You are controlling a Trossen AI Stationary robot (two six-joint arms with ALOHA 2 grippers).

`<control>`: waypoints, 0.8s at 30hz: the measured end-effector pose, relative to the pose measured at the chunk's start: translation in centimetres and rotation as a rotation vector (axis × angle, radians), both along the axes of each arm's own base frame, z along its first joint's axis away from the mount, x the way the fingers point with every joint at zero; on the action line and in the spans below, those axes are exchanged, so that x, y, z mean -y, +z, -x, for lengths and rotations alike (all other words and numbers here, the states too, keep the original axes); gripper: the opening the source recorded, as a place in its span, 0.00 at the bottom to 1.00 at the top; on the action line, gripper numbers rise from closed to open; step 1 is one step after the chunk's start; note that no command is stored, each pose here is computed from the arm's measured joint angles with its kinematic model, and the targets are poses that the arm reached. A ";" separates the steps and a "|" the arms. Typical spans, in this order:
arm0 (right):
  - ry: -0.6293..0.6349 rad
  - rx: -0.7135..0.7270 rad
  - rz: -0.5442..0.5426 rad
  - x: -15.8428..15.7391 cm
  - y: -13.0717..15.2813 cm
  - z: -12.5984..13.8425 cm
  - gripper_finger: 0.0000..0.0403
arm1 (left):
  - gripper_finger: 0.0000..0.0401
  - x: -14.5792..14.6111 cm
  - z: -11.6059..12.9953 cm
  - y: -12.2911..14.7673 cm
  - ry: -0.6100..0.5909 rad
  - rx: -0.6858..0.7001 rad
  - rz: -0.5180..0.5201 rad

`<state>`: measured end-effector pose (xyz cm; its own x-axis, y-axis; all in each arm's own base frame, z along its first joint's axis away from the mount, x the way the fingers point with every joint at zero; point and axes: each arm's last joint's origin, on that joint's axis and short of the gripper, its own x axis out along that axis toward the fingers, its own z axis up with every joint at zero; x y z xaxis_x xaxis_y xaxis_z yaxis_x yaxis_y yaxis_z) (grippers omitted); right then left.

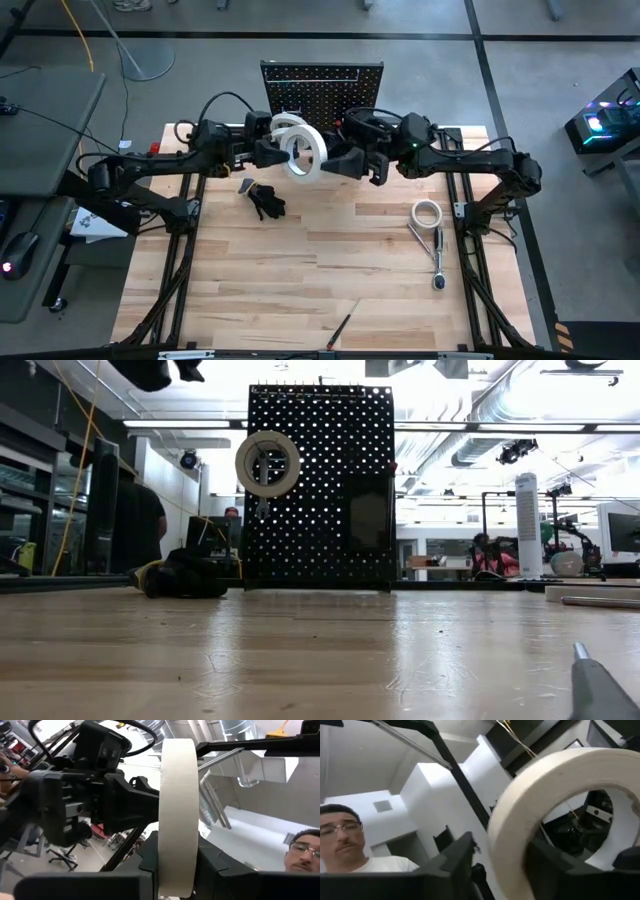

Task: Hang tools onto peg board
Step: Hang the white masking tape on the peg board

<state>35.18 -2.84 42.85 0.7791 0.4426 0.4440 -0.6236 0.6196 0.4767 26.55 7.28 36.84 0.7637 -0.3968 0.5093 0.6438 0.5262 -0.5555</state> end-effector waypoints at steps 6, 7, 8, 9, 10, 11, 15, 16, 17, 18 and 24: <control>-0.031 -0.071 0.022 0.6 0.6 1.3 0.53 | 0.15 -2.0 1.3 0.3 0.008 -0.052 -0.036; -0.044 -0.093 0.029 0.7 0.7 1.6 0.53 | 0.15 -2.3 1.6 0.3 0.013 -0.074 -0.042; -0.058 -0.108 0.043 0.8 0.8 1.9 0.53 | 0.15 -2.5 1.8 0.3 0.020 -0.096 -0.053; -0.072 -0.129 0.059 0.9 0.7 2.1 0.53 | 0.15 -2.7 2.1 0.3 0.029 -0.126 -0.067; -0.085 -0.148 0.073 1.0 0.7 2.2 0.53 | 0.15 -2.8 2.3 0.3 0.039 -0.154 -0.088; -0.101 -0.170 0.087 1.1 0.5 2.3 0.53 | 0.15 -3.0 2.7 0.2 0.051 -0.190 -0.110; -0.154 -0.289 0.119 1.6 -0.5 2.4 0.54 | 0.15 -3.0 4.0 -0.9 0.113 -0.359 -0.222; -0.167 -0.320 0.125 1.7 -0.8 2.4 0.54 | 0.15 -2.9 4.4 -1.4 0.127 -0.407 -0.255; -0.180 -0.341 0.138 1.7 -1.1 2.3 0.54 | 0.15 -2.7 4.8 -2.0 0.126 -0.459 -0.288; -0.198 -0.337 0.147 1.7 -0.7 2.9 0.54 | 0.15 -2.5 5.4 -2.6 0.142 -0.523 -0.314; -0.307 -0.109 0.202 0.8 5.0 9.1 0.54 | 0.15 -2.4 8.5 -6.9 0.468 -1.026 -0.657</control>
